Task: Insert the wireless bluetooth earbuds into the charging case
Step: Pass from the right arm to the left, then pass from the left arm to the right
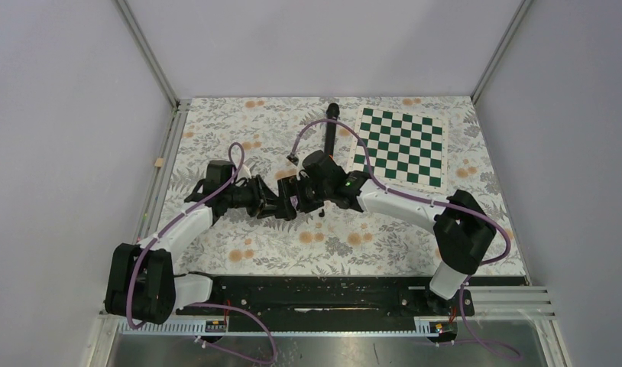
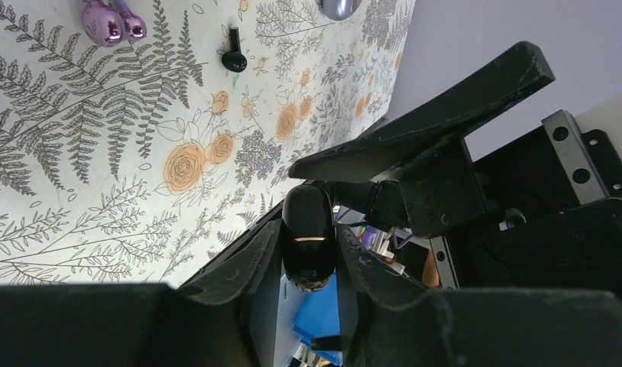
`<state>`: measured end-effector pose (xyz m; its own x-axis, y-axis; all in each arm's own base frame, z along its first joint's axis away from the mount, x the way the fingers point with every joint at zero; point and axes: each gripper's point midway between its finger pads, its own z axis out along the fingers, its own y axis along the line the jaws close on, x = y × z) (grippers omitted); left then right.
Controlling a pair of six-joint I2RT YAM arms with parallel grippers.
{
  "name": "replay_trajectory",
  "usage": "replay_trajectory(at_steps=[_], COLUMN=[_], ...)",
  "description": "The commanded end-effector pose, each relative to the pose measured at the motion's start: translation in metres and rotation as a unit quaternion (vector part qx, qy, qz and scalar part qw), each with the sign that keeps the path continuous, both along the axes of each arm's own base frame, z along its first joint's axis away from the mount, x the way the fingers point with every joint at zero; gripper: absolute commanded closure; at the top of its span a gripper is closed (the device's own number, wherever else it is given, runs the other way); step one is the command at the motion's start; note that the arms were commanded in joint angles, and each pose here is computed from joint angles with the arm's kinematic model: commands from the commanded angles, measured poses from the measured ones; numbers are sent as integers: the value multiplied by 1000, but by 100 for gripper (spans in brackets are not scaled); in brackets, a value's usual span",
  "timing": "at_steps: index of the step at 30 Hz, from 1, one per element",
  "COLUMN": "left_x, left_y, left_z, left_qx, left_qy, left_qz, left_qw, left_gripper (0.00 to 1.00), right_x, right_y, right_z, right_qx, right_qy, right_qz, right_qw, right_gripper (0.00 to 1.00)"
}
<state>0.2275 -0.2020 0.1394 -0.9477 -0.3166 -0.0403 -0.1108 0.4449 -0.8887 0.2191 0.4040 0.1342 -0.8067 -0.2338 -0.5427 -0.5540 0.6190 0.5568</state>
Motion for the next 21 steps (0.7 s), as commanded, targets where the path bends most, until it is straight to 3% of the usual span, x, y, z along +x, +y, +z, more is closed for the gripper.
replay_trajectory(at_steps=[1,6,12,21], left_x=[9,13,16,23], left_y=[-6,-8,-15,-23], left_z=[17,28,65,132], left_qx=[-16,-26,-66,-131], left_qy=[-27,-43,-98,-187], left_qz=[-14,-27,-62,-83], left_qw=[999,998,991,970], left_gripper=[100,100,100,100], right_x=[11,10,11,16], right_y=[3,-15,-44,-45], right_z=[26,49,87,144], right_qx=[35,80,209,406], right_qy=[-5,14,57,132], right_qz=[-12,-16,-27,-2], right_qw=[999,997,976,904], right_gripper=[5,0,2,18])
